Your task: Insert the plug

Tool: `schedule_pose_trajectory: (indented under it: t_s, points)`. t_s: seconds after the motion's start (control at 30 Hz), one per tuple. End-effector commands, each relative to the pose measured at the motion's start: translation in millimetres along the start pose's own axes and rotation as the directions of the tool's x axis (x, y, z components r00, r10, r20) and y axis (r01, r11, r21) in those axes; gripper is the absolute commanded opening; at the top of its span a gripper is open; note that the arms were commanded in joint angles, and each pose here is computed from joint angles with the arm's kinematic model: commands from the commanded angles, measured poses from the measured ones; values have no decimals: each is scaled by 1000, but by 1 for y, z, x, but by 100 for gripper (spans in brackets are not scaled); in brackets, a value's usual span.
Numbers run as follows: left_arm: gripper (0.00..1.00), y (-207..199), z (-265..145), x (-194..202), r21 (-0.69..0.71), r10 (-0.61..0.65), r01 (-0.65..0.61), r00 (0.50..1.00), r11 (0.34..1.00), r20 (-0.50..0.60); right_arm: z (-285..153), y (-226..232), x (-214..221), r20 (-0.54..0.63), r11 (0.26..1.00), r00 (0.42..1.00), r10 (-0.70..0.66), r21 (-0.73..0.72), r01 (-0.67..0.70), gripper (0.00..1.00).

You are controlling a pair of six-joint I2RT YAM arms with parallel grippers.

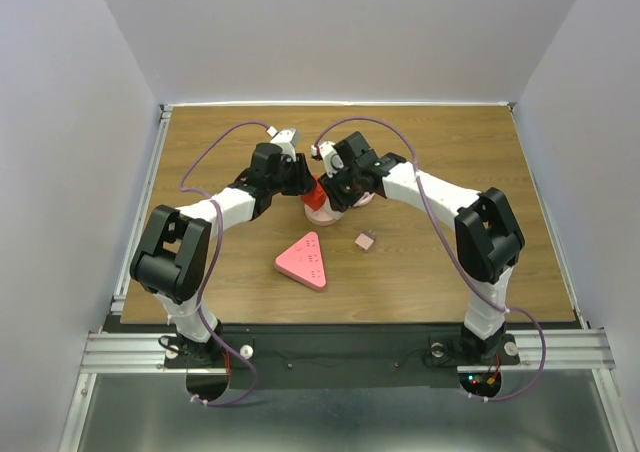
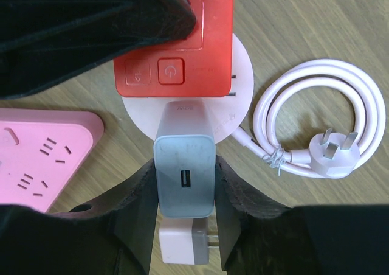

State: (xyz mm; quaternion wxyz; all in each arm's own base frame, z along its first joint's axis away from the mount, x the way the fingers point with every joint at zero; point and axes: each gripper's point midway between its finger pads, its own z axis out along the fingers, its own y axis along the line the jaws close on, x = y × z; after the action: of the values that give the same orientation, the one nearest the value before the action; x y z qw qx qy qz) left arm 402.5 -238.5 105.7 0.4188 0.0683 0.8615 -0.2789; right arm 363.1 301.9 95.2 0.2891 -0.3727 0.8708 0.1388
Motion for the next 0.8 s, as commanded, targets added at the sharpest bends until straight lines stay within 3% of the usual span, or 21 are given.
schedule_pose_trajectory:
  t_s: [0.0, 0.5, 0.77]
  points:
    - [47, 7, 1, 51, -7, -27, 27, 987, 1000, -157, 20, -13, 1, -21, 998, 1000, -22, 56, 23, 0]
    - [46, 9, 0, 60, -10, -33, 32, 983, 999, -179, 39, -3, 30, -119, 998, 992, -40, 41, 45, 0]
    - [45, 9, 0, 62, -8, -36, 36, 982, 999, -187, 47, 6, 19, -114, 997, 992, -59, 38, 63, 0]
